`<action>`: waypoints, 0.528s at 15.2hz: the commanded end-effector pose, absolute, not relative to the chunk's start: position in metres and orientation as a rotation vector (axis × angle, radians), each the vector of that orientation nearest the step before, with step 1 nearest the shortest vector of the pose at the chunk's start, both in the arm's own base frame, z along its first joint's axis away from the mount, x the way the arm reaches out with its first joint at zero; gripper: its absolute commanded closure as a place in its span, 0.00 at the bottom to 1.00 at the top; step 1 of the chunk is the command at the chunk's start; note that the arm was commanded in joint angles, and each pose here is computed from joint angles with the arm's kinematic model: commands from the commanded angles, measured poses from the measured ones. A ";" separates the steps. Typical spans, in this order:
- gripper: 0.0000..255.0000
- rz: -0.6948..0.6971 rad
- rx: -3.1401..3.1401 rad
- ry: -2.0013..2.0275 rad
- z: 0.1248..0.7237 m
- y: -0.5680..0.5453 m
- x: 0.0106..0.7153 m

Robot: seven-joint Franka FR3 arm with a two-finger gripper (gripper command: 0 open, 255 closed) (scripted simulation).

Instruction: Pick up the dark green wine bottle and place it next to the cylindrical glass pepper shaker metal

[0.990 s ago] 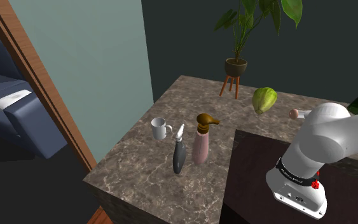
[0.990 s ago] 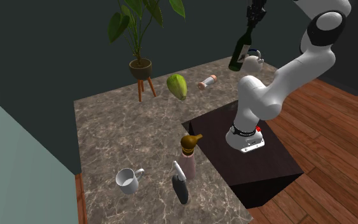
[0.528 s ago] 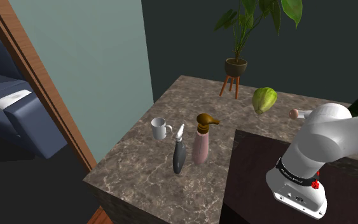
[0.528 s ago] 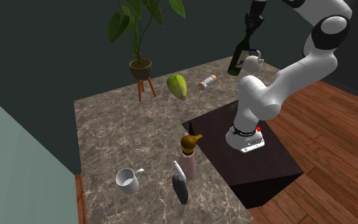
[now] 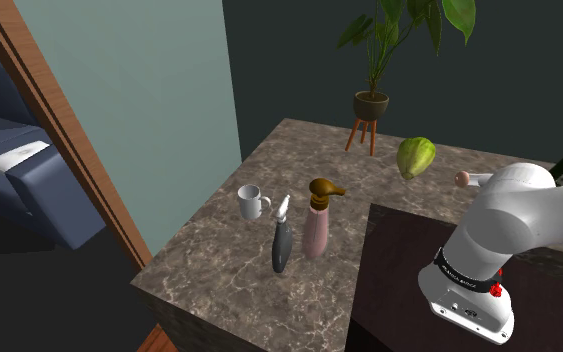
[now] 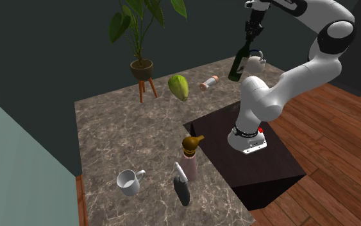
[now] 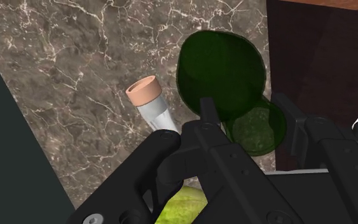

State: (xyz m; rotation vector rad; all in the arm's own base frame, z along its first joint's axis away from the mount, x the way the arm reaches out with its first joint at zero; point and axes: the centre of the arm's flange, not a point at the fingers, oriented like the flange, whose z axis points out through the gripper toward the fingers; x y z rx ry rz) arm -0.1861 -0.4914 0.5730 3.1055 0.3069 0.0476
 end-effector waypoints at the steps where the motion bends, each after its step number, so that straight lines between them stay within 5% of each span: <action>1: 1.00 0.048 3.105 0.307 0.563 -0.492 -0.186; 8: 1.00 0.048 3.105 0.307 0.526 -0.492 -0.186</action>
